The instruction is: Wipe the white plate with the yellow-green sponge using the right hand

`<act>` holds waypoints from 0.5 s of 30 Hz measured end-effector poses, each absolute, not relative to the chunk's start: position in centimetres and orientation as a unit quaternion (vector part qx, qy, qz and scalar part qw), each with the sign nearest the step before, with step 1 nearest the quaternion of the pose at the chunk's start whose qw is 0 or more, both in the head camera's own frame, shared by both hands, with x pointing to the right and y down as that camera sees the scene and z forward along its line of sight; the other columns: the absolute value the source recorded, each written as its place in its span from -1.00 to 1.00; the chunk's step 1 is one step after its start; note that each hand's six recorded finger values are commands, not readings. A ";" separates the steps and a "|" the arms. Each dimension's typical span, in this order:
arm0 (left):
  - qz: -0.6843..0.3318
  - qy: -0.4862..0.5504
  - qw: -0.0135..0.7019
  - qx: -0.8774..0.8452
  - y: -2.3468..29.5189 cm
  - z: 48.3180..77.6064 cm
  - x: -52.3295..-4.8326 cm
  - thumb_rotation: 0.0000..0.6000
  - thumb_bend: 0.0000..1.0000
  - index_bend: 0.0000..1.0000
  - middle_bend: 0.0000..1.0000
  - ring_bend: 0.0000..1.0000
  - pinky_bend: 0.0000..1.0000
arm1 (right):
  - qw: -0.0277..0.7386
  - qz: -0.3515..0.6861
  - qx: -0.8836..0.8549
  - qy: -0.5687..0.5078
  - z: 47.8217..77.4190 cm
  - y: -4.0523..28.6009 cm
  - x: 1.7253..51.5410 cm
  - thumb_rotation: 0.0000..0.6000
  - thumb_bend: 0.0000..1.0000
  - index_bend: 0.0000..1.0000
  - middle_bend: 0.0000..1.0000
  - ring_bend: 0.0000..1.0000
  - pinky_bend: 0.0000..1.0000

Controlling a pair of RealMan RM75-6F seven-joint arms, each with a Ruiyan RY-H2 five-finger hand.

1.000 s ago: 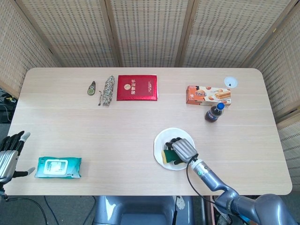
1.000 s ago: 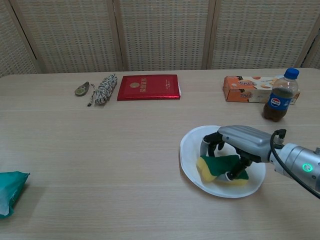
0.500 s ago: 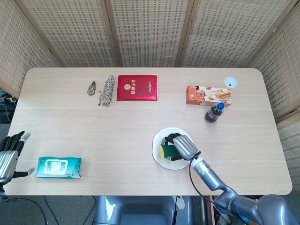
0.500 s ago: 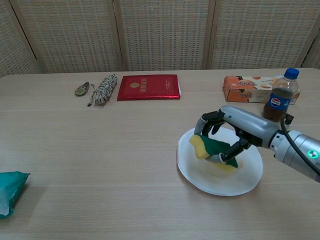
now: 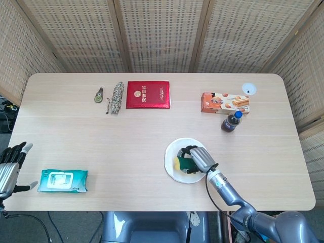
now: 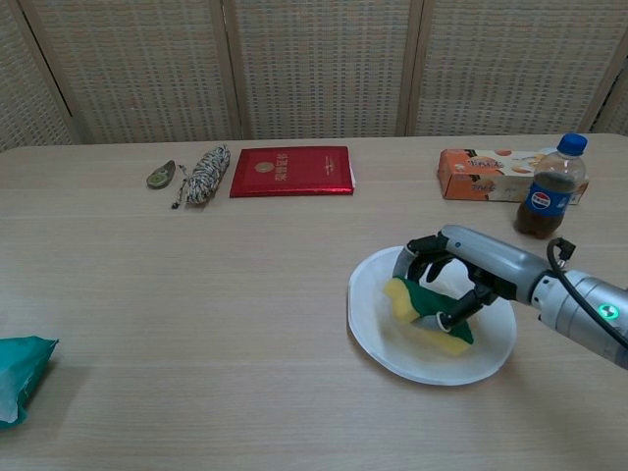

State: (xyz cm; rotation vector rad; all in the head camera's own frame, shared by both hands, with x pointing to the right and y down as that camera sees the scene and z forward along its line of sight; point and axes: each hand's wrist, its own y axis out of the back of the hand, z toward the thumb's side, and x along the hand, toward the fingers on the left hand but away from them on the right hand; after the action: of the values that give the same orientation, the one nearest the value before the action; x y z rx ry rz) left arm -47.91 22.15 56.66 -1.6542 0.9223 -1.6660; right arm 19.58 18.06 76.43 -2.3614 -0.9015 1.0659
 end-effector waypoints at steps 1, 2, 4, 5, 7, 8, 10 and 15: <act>-0.629 0.349 0.305 -0.625 22.2 56.6 -47.9 1.00 -1.00 -1.00 -1.00 -1.00 -1.00 | 0.193 0.380 -0.845 -0.324 76.5 18.1 19.7 1.00 -0.54 -0.16 0.02 -0.36 -0.39; -0.628 0.350 0.305 -0.625 22.2 56.5 -47.9 1.00 -1.00 -1.00 -1.00 -1.00 -1.00 | 0.187 0.380 -0.845 -0.326 76.6 18.1 19.8 1.00 -0.52 -0.15 0.02 -0.36 -0.39; -0.628 0.350 0.304 -0.625 22.2 56.5 -47.9 1.00 -1.00 -1.00 -1.00 -1.00 -1.00 | 0.180 0.378 -0.846 -0.328 76.8 18.2 20.0 1.00 -0.50 -0.15 0.02 -0.36 -0.39; -0.627 0.351 0.304 -0.626 22.2 56.5 -48.0 1.00 -1.00 -1.00 -1.00 -1.00 -1.00 | 0.177 0.377 -0.847 -0.329 76.8 18.3 20.1 1.00 -0.48 -0.15 0.02 -0.36 -0.39; -0.627 0.351 0.303 -0.626 22.2 56.5 -48.0 1.00 -1.00 -1.00 -1.00 -1.00 -1.00 | 0.173 0.375 -0.849 -0.329 77.0 18.4 20.3 1.00 -0.46 -0.15 0.02 -0.36 -0.39; -0.627 0.350 0.303 -0.626 22.2 56.5 -47.9 1.00 -1.00 -1.00 -1.00 -1.00 -1.00 | 0.171 0.374 -0.850 -0.330 77.0 18.4 20.5 1.00 -0.45 -0.14 0.02 -0.36 -0.40; -0.627 0.349 0.303 -0.627 22.3 56.5 -47.9 1.00 -1.00 -1.00 -1.00 -1.00 -1.00 | 0.170 0.371 -0.851 -0.330 77.1 18.5 20.7 1.00 -0.45 -0.14 0.02 -0.36 -0.40; -0.626 0.347 0.304 -0.629 22.3 56.5 -47.8 1.00 -1.00 -1.00 -1.00 -1.00 -1.00 | 0.176 0.365 -0.851 -0.333 77.3 18.6 21.3 1.00 -0.41 -0.14 0.02 -0.36 -0.40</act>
State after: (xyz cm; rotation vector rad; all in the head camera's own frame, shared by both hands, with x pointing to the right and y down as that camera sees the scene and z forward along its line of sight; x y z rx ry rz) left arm -47.78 22.32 56.54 -1.6653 0.9189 -1.6599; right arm 21.27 18.61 77.31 -2.4115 -0.9438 1.0347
